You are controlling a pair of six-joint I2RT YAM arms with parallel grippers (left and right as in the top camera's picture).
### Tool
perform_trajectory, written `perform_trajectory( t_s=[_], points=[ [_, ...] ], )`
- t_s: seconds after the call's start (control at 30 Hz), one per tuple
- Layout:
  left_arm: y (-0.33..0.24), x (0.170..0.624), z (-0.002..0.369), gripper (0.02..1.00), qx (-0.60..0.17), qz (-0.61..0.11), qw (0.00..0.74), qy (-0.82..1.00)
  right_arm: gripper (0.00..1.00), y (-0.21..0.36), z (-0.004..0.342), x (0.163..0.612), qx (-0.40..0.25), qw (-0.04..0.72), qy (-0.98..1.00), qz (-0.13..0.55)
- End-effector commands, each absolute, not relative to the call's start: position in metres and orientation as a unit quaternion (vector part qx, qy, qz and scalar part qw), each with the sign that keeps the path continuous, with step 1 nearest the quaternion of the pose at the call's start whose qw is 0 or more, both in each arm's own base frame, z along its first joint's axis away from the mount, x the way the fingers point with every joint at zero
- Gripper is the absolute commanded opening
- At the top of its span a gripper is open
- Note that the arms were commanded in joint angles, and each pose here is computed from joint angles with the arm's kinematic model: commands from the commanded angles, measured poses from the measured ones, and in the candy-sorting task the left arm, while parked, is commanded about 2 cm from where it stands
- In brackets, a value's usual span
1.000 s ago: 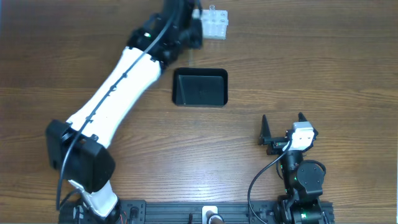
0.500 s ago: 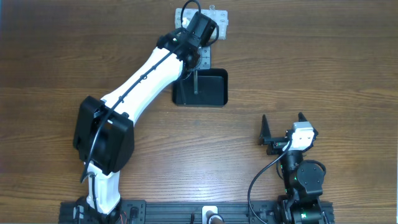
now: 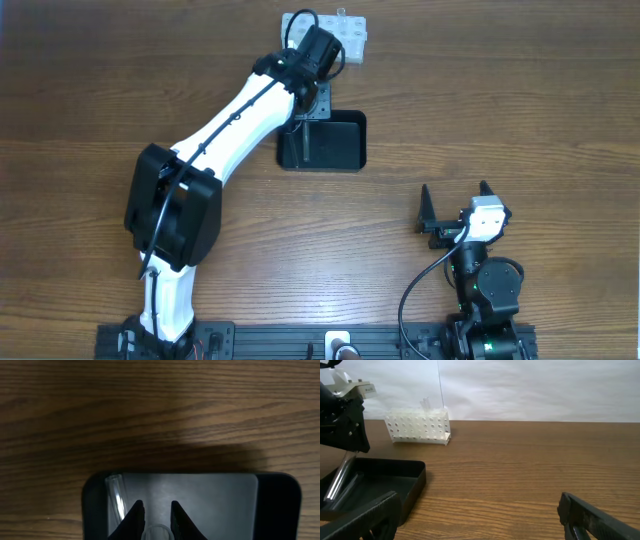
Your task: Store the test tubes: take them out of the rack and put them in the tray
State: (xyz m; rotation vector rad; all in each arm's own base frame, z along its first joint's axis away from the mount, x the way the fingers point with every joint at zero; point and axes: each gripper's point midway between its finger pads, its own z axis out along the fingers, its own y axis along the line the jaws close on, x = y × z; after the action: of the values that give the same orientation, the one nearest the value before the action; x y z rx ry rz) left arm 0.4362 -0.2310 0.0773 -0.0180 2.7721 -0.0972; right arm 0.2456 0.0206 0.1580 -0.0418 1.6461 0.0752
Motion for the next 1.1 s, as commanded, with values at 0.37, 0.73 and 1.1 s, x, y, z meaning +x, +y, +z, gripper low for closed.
perform_trajectory(
  t_s=[0.37, 0.73, 1.1],
  points=[
    [-0.228, 0.433, 0.042, 0.04, -0.013, -0.028, 0.144, 0.989, 0.993, 0.02, 0.157, 0.245, -0.017, 0.68, 0.733, 0.033],
    [-0.228, 0.433, 0.042, 0.463, -0.013, -0.027, 0.144, 0.989, 0.993, 0.02, 0.157, 0.245, -0.017, 0.68, 0.733, 0.033],
    [-0.2, 0.456, 0.173, 0.961, -0.044, -0.009, 0.314, 0.948, 0.993, 0.02, 0.157, 0.245, -0.017, 0.68, 0.733, 0.033]
  ],
)
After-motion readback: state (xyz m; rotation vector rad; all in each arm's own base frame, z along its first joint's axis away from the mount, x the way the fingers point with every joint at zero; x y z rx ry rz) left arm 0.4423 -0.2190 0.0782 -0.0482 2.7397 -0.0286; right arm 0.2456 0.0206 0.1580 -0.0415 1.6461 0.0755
